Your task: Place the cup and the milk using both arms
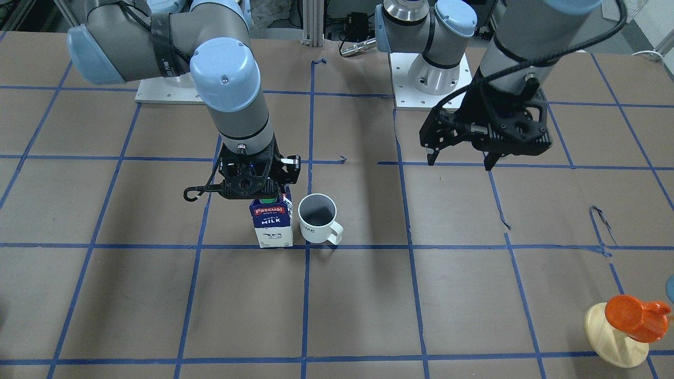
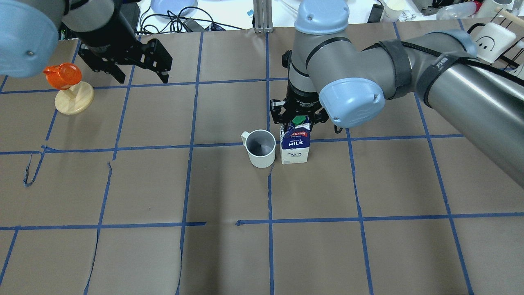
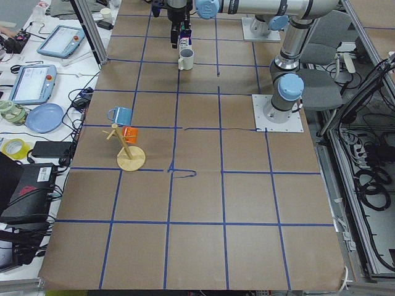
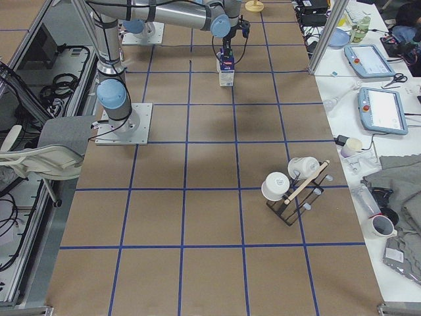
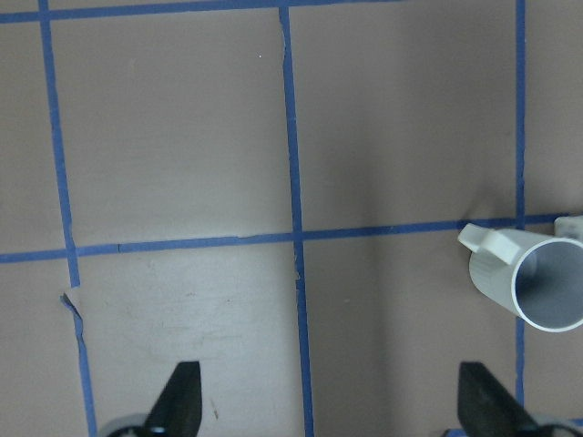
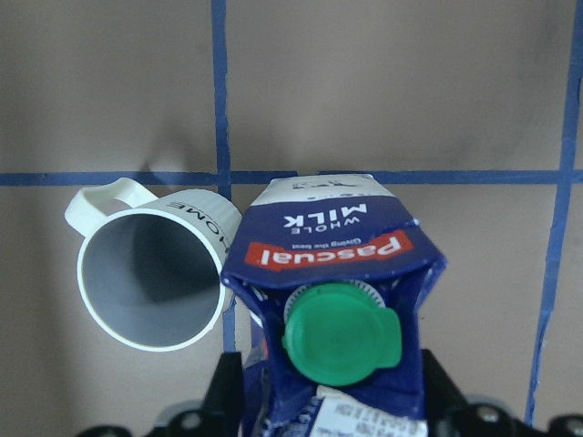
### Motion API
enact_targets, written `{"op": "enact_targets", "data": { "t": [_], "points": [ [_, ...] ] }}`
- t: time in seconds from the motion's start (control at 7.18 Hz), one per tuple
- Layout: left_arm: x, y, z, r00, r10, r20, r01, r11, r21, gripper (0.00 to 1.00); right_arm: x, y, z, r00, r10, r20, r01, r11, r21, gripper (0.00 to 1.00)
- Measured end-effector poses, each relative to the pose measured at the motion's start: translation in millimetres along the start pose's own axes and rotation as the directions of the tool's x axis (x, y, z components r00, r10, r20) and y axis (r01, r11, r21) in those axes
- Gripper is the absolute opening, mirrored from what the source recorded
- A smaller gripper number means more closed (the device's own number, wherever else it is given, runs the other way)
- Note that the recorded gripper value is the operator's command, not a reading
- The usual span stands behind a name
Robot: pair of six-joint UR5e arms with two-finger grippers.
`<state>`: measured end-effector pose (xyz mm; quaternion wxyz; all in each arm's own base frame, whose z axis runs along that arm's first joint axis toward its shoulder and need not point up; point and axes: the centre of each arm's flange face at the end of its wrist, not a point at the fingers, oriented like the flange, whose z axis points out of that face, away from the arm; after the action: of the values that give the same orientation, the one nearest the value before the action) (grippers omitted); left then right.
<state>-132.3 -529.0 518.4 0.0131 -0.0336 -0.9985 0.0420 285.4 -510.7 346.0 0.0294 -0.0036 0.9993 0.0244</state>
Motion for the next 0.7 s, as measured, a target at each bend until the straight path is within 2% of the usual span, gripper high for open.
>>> {"op": "enact_targets", "data": {
  "t": [0.14,0.28,0.42,0.56,0.7],
  "points": [
    [0.9,0.8,-10.4,1.000,0.000,0.002,0.000,1.000,-0.019,1.00,1.1,-1.2,-2.8,1.000,0.000,-0.004,0.000,1.000,0.007,1.00],
    [2.3,2.2,-6.0,1.000,-0.001,0.004,0.001,0.999,-0.045,1.00,3.7,-6.2,-13.9,1.000,0.002,-0.014,-0.002,0.999,0.033,1.00],
    [3.3,6.5,1.3,1.000,0.001,0.012,-0.001,0.998,-0.057,1.00,6.7,-17.5,-41.8,1.000,0.007,-0.022,-0.005,0.996,0.090,1.00],
    [1.4,10.8,1.0,0.999,0.006,0.034,-0.005,0.999,-0.042,1.00,15.4,-30.3,-79.8,0.999,0.023,-0.023,-0.020,0.991,0.136,1.00],
    [-4.0,13.2,-4.6,0.998,0.002,0.058,-0.001,1.000,-0.020,1.00,34.0,-35.4,-118.1,0.999,0.044,-0.026,-0.039,0.988,0.150,1.00]
  ]
}}
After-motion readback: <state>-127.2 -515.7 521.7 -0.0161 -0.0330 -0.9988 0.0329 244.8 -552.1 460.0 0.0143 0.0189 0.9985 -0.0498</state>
